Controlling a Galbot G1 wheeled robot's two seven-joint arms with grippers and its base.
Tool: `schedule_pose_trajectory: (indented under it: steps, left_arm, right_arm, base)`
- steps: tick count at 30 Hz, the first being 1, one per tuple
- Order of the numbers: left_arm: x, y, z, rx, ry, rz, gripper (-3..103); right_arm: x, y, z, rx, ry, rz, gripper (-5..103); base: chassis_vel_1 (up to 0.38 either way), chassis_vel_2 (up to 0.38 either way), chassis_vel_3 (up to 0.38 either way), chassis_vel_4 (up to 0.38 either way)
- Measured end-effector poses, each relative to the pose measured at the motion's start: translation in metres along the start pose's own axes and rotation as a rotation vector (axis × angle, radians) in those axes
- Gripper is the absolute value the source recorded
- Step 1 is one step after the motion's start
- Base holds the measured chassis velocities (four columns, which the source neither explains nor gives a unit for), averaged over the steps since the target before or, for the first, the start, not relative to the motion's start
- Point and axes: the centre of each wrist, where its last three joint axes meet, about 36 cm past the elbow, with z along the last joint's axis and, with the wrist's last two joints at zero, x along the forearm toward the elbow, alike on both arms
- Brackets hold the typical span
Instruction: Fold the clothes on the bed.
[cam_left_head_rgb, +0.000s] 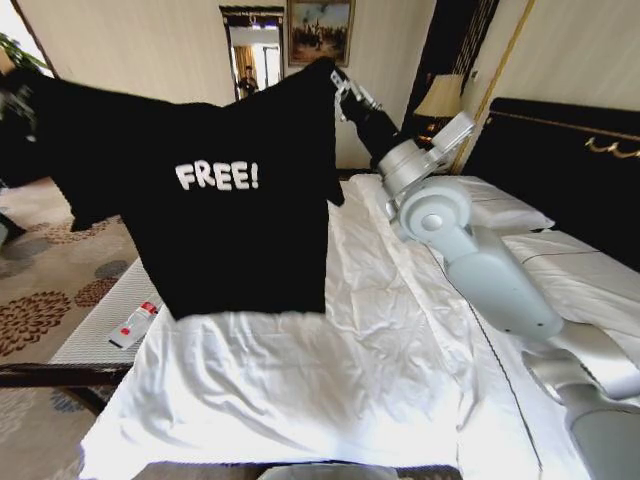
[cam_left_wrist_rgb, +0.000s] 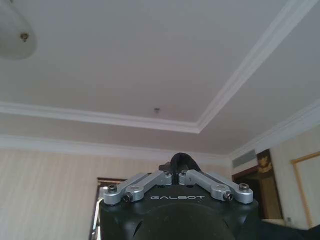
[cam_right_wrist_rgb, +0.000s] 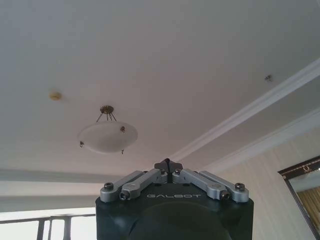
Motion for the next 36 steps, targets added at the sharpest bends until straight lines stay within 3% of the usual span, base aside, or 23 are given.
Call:
schedule_pose_trajectory:
  steps: [4, 9, 12, 14, 16, 23, 28, 34, 35, 36]
  left_arm:
    - [0.022, -0.031, 0.004, 0.044, -0.002, 0.063, 1]
    - [0.053, -0.048, 0.014, 0.075, 0.027, 0.083, 1]
    - [0.077, -0.062, 0.014, 0.080, 0.039, 0.091, 1]
    - [0.078, -0.063, 0.014, 0.080, 0.038, 0.091, 1]
    - [0.086, -0.072, 0.004, 0.087, 0.020, 0.108, 1]
    - [0.088, -0.073, -0.026, 0.095, -0.018, 0.112, 1]
    - [0.086, -0.074, -0.029, 0.083, -0.006, 0.118, 1]
    - [0.074, -0.080, -0.003, 0.119, 0.151, 0.126, 1]
    - [0.070, -0.080, 0.018, 0.159, 0.255, 0.117, 1]
    - [0.068, -0.081, 0.032, 0.178, 0.317, 0.109, 1]
  right_arm:
    - [0.047, 0.017, -0.023, 0.038, -0.018, -0.009, 0]
    - [0.090, 0.028, -0.021, 0.063, 0.024, 0.021, 0]
    - [0.118, 0.047, -0.022, 0.071, 0.048, 0.019, 0]
    - [0.119, 0.049, -0.023, 0.072, 0.048, 0.019, 0]
    - [0.133, 0.065, -0.030, 0.085, 0.049, 0.011, 0]
    - [0.139, 0.063, -0.062, 0.153, 0.039, 0.095, 0]
    - [0.137, 0.065, -0.076, 0.181, 0.056, 0.164, 0]
    - [0.139, 0.062, -0.056, 0.146, 0.175, 0.249, 0]
    - [0.144, 0.058, -0.038, 0.102, 0.245, 0.271, 0]
    - [0.149, 0.052, -0.022, 0.070, 0.290, 0.299, 0]
  base:
    - [0.000, 0.000, 0.000, 0.000]
    - [0.000, 0.000, 0.000, 0.000]
    - [0.000, 0.000, 0.000, 0.000]
    - [0.000, 0.000, 0.000, 0.000]
    - [0.000, 0.000, 0.000, 0.000]
    - [0.000, 0.000, 0.000, 0.000]
    - [0.000, 0.000, 0.000, 0.000]
    - [0.000, 0.000, 0.000, 0.000]
    - [0.000, 0.000, 0.000, 0.000]
    - [0.000, 0.000, 0.000, 0.000]
